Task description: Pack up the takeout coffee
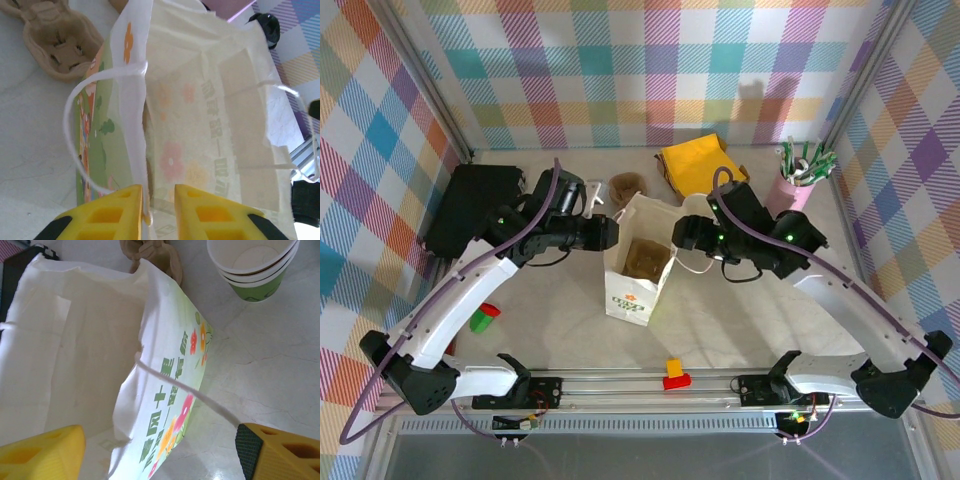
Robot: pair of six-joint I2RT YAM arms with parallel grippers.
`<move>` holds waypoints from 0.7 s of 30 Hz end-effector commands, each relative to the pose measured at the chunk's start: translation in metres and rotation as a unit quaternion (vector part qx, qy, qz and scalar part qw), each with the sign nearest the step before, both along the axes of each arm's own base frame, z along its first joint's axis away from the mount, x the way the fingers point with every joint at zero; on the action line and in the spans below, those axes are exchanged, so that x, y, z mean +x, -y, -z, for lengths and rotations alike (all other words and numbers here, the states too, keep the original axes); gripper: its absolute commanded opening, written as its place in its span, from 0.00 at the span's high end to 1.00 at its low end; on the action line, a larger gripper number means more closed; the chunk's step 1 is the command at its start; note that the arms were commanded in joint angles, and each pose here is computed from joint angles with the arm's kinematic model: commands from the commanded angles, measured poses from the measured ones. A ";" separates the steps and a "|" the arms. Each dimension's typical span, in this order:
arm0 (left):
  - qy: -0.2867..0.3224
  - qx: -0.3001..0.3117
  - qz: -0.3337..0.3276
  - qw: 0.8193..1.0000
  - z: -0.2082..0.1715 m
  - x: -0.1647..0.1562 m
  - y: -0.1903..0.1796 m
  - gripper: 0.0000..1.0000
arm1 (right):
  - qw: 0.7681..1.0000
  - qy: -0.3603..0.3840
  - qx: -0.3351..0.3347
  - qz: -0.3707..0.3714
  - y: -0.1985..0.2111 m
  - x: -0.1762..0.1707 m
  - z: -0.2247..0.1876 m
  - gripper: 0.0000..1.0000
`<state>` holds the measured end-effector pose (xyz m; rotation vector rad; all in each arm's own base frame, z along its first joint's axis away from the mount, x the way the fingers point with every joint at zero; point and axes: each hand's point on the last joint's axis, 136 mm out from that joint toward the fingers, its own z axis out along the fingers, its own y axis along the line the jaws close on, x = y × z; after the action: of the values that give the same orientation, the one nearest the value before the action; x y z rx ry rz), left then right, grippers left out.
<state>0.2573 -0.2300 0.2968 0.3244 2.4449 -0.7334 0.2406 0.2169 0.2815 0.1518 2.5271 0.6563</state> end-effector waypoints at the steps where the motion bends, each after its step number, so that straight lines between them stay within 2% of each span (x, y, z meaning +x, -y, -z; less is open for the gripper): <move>1: 0.006 0.007 -0.008 1.000 -0.009 -0.007 -0.007 0.74 | 1.000 -0.003 0.019 -0.005 -0.013 0.008 -0.003 0.20; 14: 0.043 0.040 -0.033 0.998 -0.037 -0.007 -0.027 0.70 | 1.000 -0.017 -0.003 -0.012 -0.031 0.028 0.011 0.22; 21: 0.065 0.044 -0.039 0.996 -0.058 -0.008 -0.022 0.70 | 0.999 -0.023 0.012 -0.025 -0.044 0.032 0.014 0.23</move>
<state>0.2518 -0.2105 0.3440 0.2950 2.3750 -0.5930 0.2665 0.2504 0.2554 0.1364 2.6091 0.6502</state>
